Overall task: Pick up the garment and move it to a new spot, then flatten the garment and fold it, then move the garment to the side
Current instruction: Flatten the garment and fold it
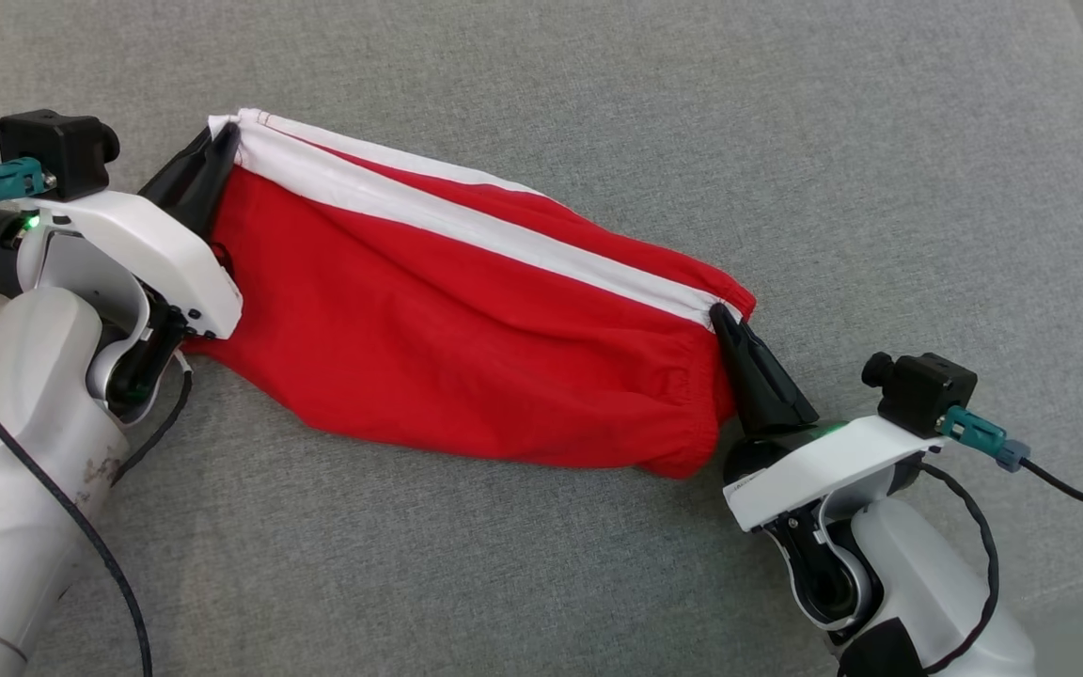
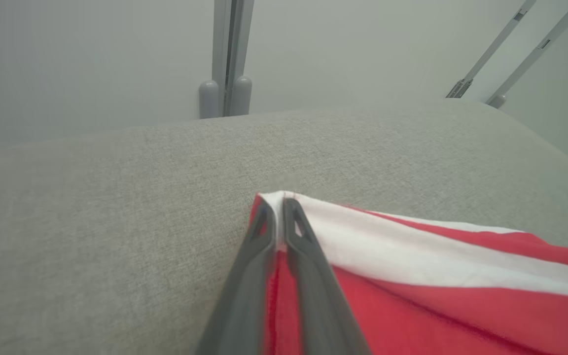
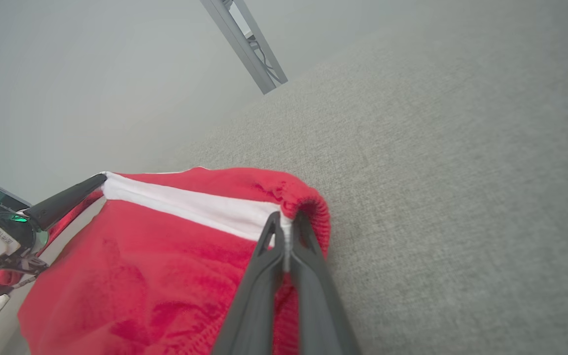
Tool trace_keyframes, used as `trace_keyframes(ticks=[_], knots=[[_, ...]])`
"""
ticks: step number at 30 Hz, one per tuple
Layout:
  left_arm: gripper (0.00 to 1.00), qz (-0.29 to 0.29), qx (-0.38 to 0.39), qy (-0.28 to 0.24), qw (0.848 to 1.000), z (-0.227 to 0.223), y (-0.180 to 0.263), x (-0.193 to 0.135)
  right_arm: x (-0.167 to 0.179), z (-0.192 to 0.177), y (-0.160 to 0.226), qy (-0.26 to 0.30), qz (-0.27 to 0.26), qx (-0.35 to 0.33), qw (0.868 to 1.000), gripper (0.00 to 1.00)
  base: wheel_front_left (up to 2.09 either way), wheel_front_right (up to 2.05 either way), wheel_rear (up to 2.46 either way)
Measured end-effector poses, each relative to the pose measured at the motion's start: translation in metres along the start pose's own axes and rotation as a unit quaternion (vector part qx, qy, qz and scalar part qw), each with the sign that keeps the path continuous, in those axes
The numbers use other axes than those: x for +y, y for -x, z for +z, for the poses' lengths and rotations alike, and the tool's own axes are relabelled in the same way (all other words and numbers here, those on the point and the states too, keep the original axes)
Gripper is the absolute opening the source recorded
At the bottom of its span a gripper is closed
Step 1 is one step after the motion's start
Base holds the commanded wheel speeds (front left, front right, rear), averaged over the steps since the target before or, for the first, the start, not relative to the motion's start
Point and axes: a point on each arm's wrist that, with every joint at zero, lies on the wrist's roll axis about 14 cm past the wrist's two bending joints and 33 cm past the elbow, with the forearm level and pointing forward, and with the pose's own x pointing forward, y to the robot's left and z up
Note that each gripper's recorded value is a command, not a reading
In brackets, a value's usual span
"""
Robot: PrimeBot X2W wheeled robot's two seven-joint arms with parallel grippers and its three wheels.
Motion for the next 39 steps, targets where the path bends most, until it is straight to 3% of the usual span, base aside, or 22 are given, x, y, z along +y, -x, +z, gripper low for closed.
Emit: trace_keyframes(ticks=[1,2,3,12,25,39], knots=[[1.00,0.002,0.002,-0.001,1.000,-0.001,0.001,0.000,0.001,-0.001,0.000,0.002,0.001,0.002,1.000,0.56,0.00,0.00,0.00],[1.00,0.004,0.003,-0.002,1.000,-0.001,0.003,0.001,0.001,-0.001,0.000,0.006,0.002,0.002,1.000,0.92,0.00,0.00,0.00],[1.00,0.006,0.003,-0.003,1.000,0.000,0.004,0.001,0.002,-0.001,0.000,0.009,0.004,0.002,1.000,1.00,0.00,0.00,0.00],[1.00,0.013,-0.013,-0.002,1.000,0.007,0.025,-0.002,0.001,0.004,0.004,0.041,0.002,-0.004,0.999,1.00,0.00,0.00,0.00],[1.00,0.067,0.047,0.034,0.996,-0.038,0.087,0.009,-0.004,0.021,0.038,0.062,-0.012,-0.029,0.998,1.00,0.00,0.00,0.00],[1.00,0.055,0.090,0.066,0.992,-0.060,0.073,-0.006,-0.021,0.057,0.063,0.080,-0.047,-0.065,0.994,1.00,0.00,0.00,0.00]])
